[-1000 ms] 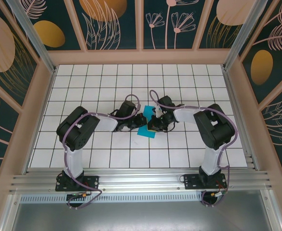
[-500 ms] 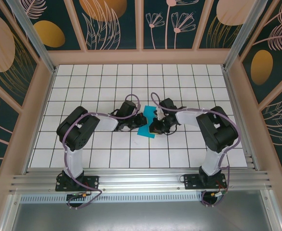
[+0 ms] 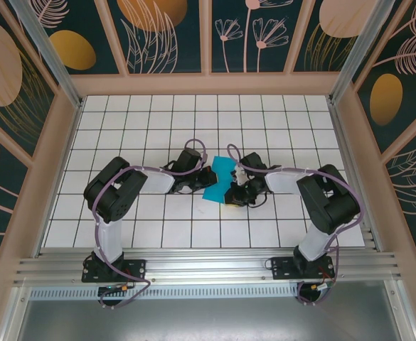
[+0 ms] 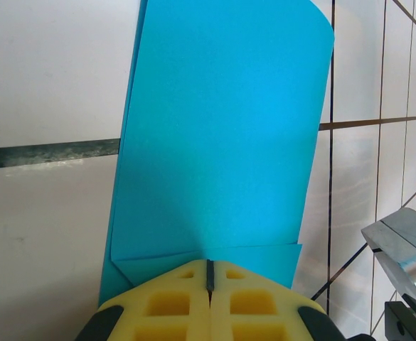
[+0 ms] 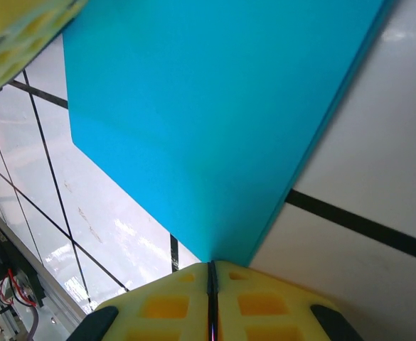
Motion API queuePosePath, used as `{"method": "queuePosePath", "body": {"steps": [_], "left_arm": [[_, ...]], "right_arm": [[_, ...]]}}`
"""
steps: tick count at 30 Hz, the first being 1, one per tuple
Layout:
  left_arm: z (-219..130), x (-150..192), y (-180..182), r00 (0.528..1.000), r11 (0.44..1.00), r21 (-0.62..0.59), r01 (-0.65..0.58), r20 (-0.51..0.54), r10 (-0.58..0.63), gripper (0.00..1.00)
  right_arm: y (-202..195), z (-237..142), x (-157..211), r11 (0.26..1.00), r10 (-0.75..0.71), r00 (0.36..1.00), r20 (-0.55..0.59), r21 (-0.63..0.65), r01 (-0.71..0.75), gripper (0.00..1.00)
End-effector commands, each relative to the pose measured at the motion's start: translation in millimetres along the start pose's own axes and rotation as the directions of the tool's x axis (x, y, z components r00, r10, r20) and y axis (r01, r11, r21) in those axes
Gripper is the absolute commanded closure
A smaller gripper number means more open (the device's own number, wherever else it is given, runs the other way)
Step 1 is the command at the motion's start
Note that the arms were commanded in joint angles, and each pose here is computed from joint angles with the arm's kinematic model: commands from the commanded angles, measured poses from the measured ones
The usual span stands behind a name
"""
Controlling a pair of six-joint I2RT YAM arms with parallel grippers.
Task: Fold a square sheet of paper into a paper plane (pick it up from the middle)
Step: Fold the triangle a second time at the center of the table, then turn over the paper at the center of the table.
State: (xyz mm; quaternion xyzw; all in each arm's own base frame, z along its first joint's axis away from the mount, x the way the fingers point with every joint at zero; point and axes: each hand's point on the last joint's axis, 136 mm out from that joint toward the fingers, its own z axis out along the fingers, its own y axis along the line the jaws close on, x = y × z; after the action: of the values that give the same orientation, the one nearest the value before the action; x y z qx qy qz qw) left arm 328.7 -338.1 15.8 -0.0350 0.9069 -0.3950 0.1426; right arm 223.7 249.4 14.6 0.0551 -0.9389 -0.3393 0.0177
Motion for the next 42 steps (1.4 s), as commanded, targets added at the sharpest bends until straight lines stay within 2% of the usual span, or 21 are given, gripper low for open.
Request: {"method": "queuePosePath", "body": {"steps": [1,4,7,9,12,23,27,38,42], "left_arm": [[7,15,42,0.999,0.989,-0.143,0.032,-0.034,-0.037,1.0],[6,14,37,0.999,0.992,-0.125,0.026,-0.036,-0.03,1.0],[4,11,27,0.999,0.995,-0.093,0.022,-0.035,-0.025,0.98],[3,9,21,0.999,0.997,-0.08,0.018,-0.034,-0.021,0.98],[1,6,13,0.999,0.998,-0.06,0.012,-0.032,-0.014,0.97],[-2,2,3,1.0,0.999,-0.034,0.015,-0.025,-0.016,0.95],[-3,3,3,0.999,0.999,-0.032,0.015,-0.028,-0.016,0.94],[-6,2,0,1.0,0.999,-0.031,0.008,-0.025,-0.009,0.92],[-9,1,-6,1.0,1.0,-0.015,-0.005,-0.026,0.005,0.91]], "right_arm": [[-13,-7,19,0.997,0.054,0.998,-0.03,0.054,-0.053,0.87],[2,-25,-5,0.999,0.039,0.997,0.07,0.008,-0.04,0.85],[5,-45,-32,0.998,0.058,0.98,0.189,0.0,-0.059,0.75],[5,-55,-48,0.996,0.085,0.965,0.247,-0.02,-0.082,0.65],[2,-59,-64,0.994,0.112,0.952,0.286,-0.021,-0.11,0.61],[-7,-35,-80,0.986,0.168,0.953,0.251,-0.048,-0.161,0.58],[-1,-30,-80,0.984,0.17,0.957,0.235,-0.091,-0.152,0.59],[-9,-21,-77,0.979,0.196,0.957,0.215,-0.089,-0.181,0.6],[-6,-18,-73,0.977,0.196,0.961,0.196,-0.125,-0.173,0.6]]}}
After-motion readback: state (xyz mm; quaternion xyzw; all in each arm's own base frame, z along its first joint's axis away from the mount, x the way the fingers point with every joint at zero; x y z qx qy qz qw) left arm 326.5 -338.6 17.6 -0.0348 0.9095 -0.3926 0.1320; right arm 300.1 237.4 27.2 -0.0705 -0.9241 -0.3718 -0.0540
